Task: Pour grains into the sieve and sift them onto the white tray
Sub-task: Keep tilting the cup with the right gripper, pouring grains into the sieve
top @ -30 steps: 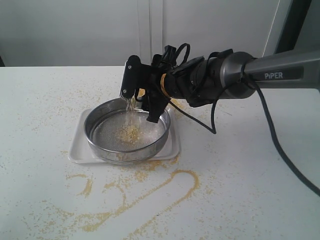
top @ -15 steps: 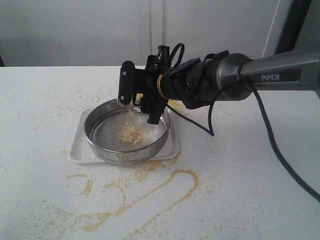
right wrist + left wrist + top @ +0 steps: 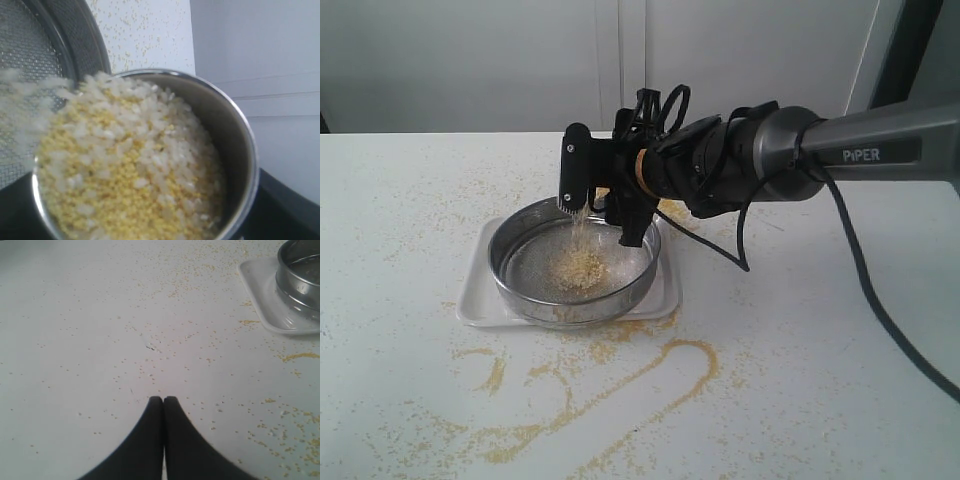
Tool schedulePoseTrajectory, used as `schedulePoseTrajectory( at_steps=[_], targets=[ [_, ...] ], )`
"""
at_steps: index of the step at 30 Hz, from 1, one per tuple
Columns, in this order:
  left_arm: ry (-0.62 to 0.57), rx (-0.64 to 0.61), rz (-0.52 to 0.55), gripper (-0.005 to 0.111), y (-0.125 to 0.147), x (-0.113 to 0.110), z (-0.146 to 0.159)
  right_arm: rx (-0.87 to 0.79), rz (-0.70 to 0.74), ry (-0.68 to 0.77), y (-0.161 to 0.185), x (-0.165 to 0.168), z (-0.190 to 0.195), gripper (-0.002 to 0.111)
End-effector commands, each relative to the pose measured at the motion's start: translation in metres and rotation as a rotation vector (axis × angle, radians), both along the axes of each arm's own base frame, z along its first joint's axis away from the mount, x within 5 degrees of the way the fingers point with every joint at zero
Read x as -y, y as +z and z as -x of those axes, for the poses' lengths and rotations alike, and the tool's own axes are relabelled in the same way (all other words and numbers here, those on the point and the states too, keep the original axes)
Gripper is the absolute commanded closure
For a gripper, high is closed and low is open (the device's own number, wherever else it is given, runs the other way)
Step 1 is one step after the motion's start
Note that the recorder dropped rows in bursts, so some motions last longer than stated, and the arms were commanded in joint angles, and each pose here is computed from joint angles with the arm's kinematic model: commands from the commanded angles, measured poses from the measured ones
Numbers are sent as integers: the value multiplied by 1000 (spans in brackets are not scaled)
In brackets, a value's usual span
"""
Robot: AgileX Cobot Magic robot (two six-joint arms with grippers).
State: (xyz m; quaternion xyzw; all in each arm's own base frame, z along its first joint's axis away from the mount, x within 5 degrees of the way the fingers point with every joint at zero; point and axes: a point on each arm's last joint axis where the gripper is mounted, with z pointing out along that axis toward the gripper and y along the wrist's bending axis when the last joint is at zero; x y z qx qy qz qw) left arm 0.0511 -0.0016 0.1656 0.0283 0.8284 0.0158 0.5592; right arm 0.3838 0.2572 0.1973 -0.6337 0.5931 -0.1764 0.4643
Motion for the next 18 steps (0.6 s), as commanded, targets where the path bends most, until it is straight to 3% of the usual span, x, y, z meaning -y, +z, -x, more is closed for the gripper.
schedulePoseTrajectory(
  at_steps=[1,18],
  targets=[
    [-3,2,12,107,-1,1,0,28,16,0,6,0,-1,108],
    [-3,2,12,107,-1,1,0,72,95,29,7,1,-2,108]
  ],
)
